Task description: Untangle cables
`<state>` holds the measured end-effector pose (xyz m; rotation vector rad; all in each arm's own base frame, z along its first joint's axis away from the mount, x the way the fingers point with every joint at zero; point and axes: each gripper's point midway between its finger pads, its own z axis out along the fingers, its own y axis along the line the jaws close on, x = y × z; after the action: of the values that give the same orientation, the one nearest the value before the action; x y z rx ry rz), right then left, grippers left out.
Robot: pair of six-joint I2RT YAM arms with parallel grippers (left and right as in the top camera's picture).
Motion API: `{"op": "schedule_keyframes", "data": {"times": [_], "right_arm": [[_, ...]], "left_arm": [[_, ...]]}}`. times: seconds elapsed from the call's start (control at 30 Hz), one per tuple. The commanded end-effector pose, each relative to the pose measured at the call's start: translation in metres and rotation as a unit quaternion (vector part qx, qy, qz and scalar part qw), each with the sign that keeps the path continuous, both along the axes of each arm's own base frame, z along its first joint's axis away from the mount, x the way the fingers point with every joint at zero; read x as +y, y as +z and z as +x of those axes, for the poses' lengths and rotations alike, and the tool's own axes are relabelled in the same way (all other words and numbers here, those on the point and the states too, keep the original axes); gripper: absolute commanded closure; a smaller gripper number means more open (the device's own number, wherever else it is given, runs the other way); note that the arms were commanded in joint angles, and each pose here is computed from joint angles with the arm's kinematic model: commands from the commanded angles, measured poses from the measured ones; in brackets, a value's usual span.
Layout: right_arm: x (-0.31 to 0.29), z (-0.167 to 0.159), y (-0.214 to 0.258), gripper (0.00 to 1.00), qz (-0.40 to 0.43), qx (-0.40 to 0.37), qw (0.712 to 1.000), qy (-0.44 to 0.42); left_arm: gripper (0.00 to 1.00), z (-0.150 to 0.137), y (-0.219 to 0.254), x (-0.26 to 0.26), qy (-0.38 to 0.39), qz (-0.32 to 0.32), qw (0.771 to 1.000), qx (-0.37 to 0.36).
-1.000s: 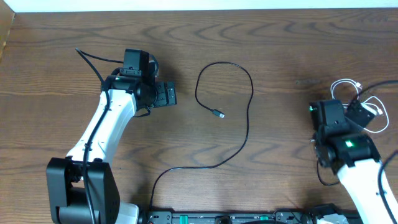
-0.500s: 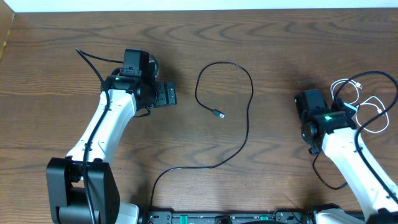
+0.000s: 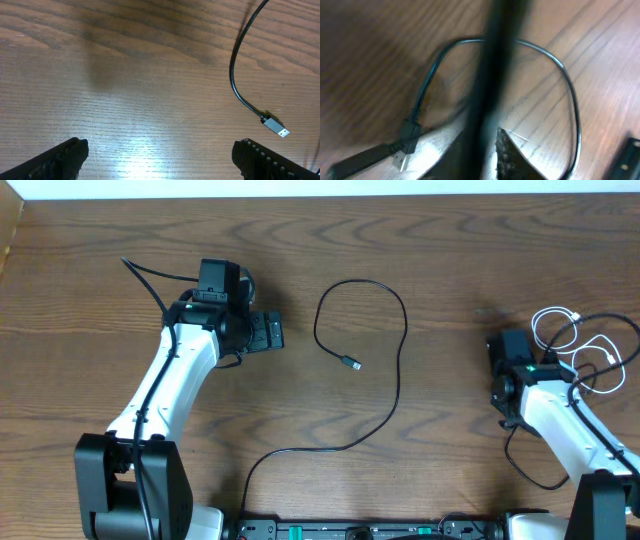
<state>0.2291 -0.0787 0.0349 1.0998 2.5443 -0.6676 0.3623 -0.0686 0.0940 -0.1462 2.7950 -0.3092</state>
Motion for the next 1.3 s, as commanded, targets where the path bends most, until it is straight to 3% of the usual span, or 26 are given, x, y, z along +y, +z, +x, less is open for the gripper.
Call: {"op": "schedule_keyframes", "data": {"times": [0.0, 0.2, 0.4, 0.57, 0.9, 1.17, 1.23, 1.27], "right_arm": [[-0.001, -0.006, -0.012, 0.78, 0.021, 0.006, 1.0, -0.003], [0.011, 0.004, -0.032, 0.71, 0.081, -0.005, 0.995, 0.05], [0.012, 0.008, -0.035, 0.67, 0.094, -0.018, 0.994, 0.046], [0.011, 0.009, -0.035, 0.55, 0.094, -0.021, 0.994, 0.047], [0.013, 0.021, -0.041, 0.7, 0.112, -0.061, 0.991, 0.045], [0.009, 0.037, -0.043, 0.73, 0.103, -0.108, 0.987, 0.052], [0.003, 0.048, -0.04, 0.79, 0.1, -0.135, 0.985, 0.044], [-0.002, 0.054, -0.039, 0.86, 0.099, -0.158, 0.982, 0.026]], "left_arm": [[0.02, 0.001, 0.001, -0.002, -0.001, -0.005, 1.0, 0.0], [0.02, 0.001, 0.001, -0.002, -0.001, -0.005, 1.0, 0.0], [0.02, 0.001, 0.001, -0.002, -0.001, -0.005, 1.0, 0.0], [0.02, 0.001, 0.001, -0.002, -0.001, -0.005, 1.0, 0.0], [0.02, 0.001, 0.001, -0.002, -0.001, -0.005, 1.0, 0.0], [0.02, 0.001, 0.001, -0.002, -0.001, -0.005, 1.0, 0.0], [0.02, 0.001, 0.001, -0.002, -0.001, -0.005, 1.0, 0.0], [0.02, 0.001, 0.001, -0.002, -0.001, -0.005, 1.0, 0.0]]}}
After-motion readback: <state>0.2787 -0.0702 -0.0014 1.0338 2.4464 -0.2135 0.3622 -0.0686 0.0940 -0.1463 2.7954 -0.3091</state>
